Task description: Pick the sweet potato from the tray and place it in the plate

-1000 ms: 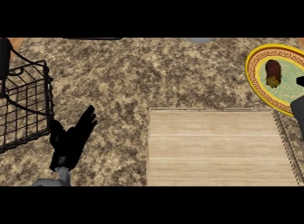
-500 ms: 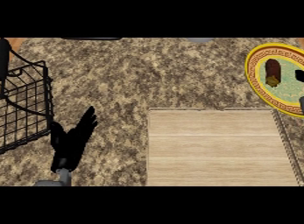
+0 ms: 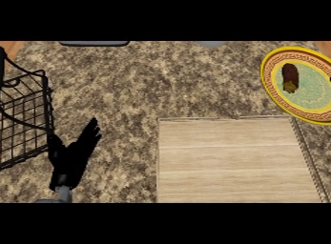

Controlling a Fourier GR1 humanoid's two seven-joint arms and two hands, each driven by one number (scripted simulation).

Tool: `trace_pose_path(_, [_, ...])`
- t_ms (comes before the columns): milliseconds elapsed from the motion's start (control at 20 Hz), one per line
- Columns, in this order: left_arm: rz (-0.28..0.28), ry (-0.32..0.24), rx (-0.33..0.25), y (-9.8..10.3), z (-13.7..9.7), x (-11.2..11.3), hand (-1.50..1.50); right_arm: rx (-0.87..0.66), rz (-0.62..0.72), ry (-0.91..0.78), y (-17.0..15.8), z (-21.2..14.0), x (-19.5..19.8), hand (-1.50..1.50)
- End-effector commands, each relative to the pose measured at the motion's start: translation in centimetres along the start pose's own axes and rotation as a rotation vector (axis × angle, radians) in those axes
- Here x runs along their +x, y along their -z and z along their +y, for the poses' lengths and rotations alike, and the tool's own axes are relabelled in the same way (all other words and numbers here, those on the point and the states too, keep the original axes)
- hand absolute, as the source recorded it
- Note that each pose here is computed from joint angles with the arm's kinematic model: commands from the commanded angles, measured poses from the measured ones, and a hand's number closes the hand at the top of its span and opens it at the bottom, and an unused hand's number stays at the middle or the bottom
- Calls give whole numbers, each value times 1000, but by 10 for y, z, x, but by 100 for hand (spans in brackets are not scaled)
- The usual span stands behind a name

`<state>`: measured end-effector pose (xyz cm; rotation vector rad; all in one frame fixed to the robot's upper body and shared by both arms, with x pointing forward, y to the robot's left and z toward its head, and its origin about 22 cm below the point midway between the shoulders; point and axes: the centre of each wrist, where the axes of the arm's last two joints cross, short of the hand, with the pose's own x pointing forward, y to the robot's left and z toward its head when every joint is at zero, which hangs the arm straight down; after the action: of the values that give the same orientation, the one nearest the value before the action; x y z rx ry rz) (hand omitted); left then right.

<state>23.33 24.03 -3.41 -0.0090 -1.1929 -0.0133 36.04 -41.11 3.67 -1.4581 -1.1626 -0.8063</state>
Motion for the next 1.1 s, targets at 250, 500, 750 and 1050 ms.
trace_pose_path(250, [6, -9, 28, 0, 4, -11, 0, 228, -10, 164, -46, -28, -67, -150])
trace_pose_path(500, [10, 1, 24, 11, -13, -8, 0, 299, -12, 134, -70, -46, -81, -150])
trace_pose_path(750, [9, 24, 31, -3, 6, -4, 0, 330, -25, 48, -79, -73, -91, -150])
trace_pose_path(1050, [17, -3, 20, -4, 17, 7, 0, 331, -23, 28, -129, -82, -84, -150])
